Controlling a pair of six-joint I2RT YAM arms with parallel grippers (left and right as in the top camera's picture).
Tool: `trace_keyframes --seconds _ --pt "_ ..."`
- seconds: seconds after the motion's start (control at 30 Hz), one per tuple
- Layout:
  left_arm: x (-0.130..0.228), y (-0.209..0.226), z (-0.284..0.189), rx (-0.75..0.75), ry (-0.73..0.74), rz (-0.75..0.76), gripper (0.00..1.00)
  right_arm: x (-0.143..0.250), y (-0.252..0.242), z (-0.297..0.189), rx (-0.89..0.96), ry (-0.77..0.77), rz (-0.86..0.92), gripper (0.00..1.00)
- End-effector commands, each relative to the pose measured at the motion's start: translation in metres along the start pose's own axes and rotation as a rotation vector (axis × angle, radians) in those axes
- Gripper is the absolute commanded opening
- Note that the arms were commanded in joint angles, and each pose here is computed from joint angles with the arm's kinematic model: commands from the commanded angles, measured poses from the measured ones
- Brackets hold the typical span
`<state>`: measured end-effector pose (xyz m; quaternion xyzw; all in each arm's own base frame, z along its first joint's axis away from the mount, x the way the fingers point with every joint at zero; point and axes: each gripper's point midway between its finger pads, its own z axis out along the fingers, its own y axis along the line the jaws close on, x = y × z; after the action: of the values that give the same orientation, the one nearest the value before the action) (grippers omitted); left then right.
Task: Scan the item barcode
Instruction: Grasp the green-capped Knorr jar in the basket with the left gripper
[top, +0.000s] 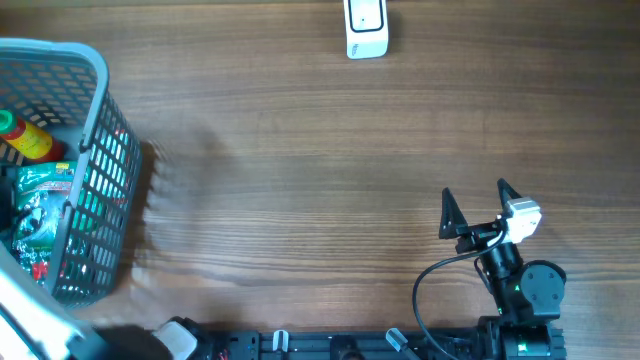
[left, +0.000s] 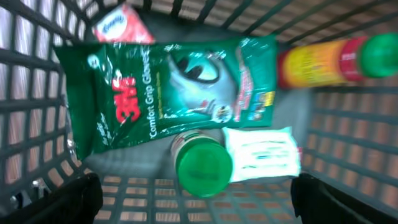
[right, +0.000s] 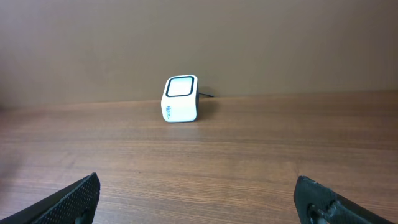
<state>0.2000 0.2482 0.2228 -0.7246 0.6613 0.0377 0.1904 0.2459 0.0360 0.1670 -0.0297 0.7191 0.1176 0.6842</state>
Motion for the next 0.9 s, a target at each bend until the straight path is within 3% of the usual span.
trace_keyframes --seconds 0.0,0.23,0.57,0.87 --pt "0.017 -0.003 0.036 -0.068 0.142 -0.004 1.0 -0.001 0.0 0.0 0.003 -0.007 -0.017 1.0" --pt "0.049 -0.006 0.096 -0.203 0.315 0.105 1.0 -0.001 0.0 0.0 0.003 -0.007 -0.018 1.0" --pt "0.082 -0.02 0.113 -0.236 0.371 0.215 1.0 -0.001 0.0 0.0 0.003 -0.007 -0.017 1.0" --pt "0.114 0.013 0.155 -0.279 0.408 0.221 1.0 -0.001 0.0 0.0 0.003 -0.007 -0.018 1.0"
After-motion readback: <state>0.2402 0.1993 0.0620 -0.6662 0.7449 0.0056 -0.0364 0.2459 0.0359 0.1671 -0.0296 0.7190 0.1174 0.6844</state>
